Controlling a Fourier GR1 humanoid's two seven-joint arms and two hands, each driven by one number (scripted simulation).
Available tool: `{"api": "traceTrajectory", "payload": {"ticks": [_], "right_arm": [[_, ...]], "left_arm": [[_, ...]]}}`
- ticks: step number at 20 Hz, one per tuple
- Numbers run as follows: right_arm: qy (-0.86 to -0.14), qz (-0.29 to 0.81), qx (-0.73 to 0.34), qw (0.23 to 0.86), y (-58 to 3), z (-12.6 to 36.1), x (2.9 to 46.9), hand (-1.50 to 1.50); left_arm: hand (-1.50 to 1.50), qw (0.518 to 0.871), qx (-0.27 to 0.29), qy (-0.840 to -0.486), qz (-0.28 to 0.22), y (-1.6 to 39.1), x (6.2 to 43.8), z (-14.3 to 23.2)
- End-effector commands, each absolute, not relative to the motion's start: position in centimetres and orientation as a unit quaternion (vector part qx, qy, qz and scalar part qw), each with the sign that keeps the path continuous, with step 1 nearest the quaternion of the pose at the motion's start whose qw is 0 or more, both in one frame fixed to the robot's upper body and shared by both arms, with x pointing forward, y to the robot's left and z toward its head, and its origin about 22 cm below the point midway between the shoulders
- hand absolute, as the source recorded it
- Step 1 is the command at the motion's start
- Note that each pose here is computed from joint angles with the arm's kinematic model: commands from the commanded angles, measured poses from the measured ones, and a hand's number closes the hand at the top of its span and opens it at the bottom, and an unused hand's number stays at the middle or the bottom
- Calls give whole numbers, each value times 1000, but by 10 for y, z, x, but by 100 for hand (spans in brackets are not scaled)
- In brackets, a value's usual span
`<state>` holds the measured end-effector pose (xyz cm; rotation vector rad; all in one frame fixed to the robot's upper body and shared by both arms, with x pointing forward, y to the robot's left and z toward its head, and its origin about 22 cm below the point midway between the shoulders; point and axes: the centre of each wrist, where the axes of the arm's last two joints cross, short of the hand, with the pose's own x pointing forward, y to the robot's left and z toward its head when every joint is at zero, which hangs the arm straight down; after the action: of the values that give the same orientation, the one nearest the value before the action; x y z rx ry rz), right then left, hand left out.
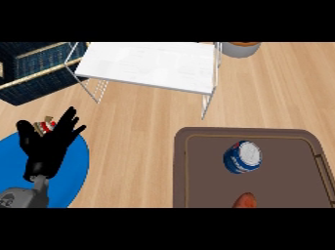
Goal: Pick the sweet potato from the tray and place it in the tiered shelf
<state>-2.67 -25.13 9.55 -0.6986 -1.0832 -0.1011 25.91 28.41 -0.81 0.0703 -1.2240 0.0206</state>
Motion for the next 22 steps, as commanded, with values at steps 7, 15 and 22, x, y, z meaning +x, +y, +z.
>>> {"api": "traceTrajectory", "payload": {"ticks": [7, 15, 22], "right_arm": [[-442, 50, -392, 805, -246, 112, -23, -150], [-417, 34, -424, 803, -240, 97, -18, -150], [-416, 48, -423, 804, -218, 73, -4, -150]], "left_arm": [[0, 836, 35, -548, 0, 283, 254, -26], [0, 838, 36, -545, -5, 285, 259, -17], [0, 840, 30, -542, -7, 284, 257, -21]]}}
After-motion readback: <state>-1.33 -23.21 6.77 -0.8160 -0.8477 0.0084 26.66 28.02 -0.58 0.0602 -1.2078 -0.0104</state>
